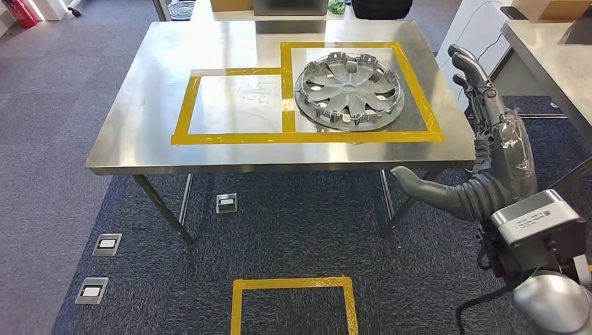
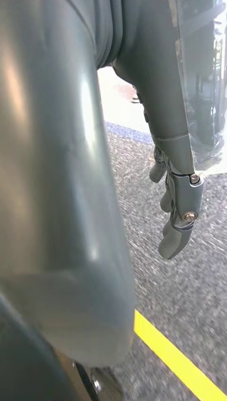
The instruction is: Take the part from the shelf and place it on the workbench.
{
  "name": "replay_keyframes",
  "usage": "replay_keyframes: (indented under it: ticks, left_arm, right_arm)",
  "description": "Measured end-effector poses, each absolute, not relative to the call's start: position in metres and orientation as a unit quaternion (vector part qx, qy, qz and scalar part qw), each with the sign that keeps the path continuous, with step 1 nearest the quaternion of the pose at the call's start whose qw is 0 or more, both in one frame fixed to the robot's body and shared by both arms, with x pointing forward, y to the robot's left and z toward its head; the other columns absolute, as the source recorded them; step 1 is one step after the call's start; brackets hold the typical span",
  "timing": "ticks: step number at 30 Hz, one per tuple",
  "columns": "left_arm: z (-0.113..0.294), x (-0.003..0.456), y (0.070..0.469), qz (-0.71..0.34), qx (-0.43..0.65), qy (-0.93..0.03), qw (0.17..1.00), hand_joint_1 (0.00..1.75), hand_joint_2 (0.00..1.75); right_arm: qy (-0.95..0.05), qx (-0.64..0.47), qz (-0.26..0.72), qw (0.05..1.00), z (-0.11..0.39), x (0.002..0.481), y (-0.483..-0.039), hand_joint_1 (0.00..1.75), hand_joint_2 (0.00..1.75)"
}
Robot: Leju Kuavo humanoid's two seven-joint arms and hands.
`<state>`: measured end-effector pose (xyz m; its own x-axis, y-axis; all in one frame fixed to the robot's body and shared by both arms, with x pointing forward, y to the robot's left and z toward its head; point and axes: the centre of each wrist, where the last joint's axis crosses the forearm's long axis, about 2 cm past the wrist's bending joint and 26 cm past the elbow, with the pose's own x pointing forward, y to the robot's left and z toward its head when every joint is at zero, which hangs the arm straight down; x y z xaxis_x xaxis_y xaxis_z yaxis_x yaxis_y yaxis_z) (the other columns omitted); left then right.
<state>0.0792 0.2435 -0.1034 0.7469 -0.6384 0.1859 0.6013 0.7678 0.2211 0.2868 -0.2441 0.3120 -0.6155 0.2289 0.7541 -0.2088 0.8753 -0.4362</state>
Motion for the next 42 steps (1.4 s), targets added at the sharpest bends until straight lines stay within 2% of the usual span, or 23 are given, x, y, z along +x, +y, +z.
replay_keyframes:
  ticks: [38,42]
  left_arm:
    - [-0.1032,0.0766,0.237,-0.332,0.069,-0.124,0.932,0.0,0.0]
    - [-0.1034,0.0757,0.2374,-0.333,0.067,-0.127,0.932,0.0,1.75]
  right_arm:
    - [-0.861,-0.008,0.255,0.44,0.3111,0.2886,-0.2456,0.0,1.75]
    - [-0.859,-0.006,0.257,0.443,0.3092,0.288,-0.2452,0.0,1.75]
